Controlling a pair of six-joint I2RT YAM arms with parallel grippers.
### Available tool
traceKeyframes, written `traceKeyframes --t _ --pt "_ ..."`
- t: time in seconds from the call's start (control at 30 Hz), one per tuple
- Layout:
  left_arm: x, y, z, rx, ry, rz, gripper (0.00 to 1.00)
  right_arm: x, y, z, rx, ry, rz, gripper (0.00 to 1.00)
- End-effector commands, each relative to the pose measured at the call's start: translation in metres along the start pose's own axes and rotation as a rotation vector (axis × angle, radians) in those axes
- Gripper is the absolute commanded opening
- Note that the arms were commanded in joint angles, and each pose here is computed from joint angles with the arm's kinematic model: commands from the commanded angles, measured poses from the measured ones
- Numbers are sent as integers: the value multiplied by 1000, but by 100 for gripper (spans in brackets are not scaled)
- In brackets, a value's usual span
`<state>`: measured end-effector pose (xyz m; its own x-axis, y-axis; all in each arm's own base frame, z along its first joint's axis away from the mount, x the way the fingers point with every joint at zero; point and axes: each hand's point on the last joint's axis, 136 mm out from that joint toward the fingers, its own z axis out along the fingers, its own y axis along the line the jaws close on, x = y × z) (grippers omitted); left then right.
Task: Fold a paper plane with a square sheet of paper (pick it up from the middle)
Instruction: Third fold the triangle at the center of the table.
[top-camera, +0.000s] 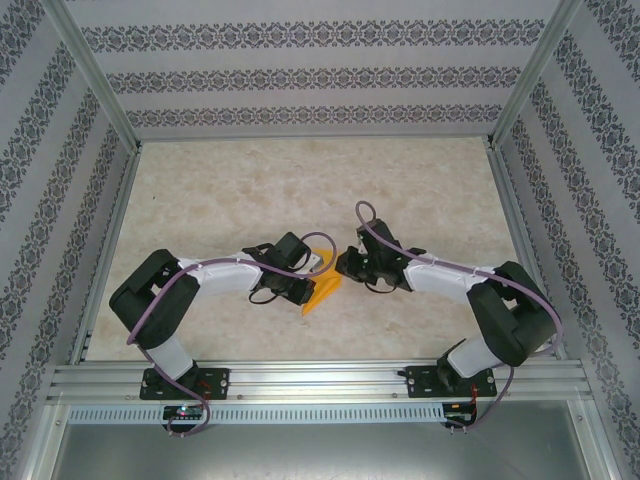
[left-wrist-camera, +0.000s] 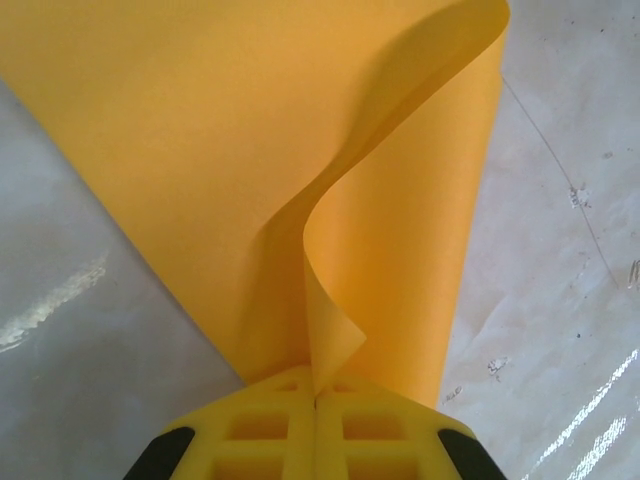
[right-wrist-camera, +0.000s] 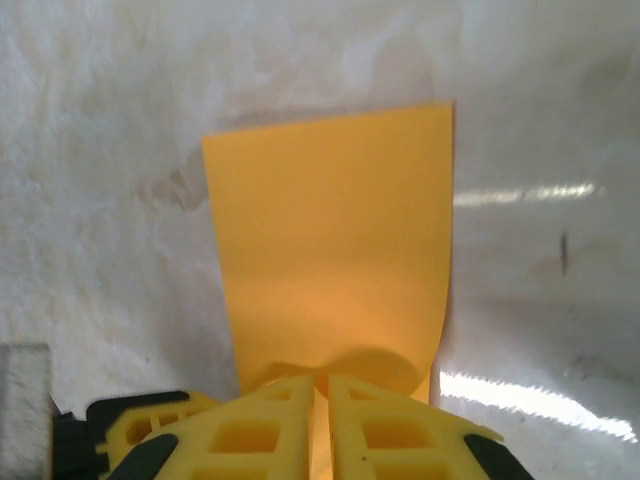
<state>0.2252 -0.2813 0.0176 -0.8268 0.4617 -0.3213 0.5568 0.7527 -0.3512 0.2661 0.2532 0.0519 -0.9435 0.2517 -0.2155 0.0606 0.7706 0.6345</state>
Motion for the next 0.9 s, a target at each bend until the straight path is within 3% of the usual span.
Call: traceKeyframes --t 0.0,0.23,0.47,0.87 --pt "2 8 6 -12 19 5 6 9 33 8 -119 -5 11 11" --pt "0 6 4 -4 16 10 6 13 27 22 -103 -18 39 10" --pt "0 5 4 -1 17 9 6 -29 1 10 5 -106 65 11" --pt "-3 3 1 4 13 14 6 -30 -18 48 121 67 -9 10"
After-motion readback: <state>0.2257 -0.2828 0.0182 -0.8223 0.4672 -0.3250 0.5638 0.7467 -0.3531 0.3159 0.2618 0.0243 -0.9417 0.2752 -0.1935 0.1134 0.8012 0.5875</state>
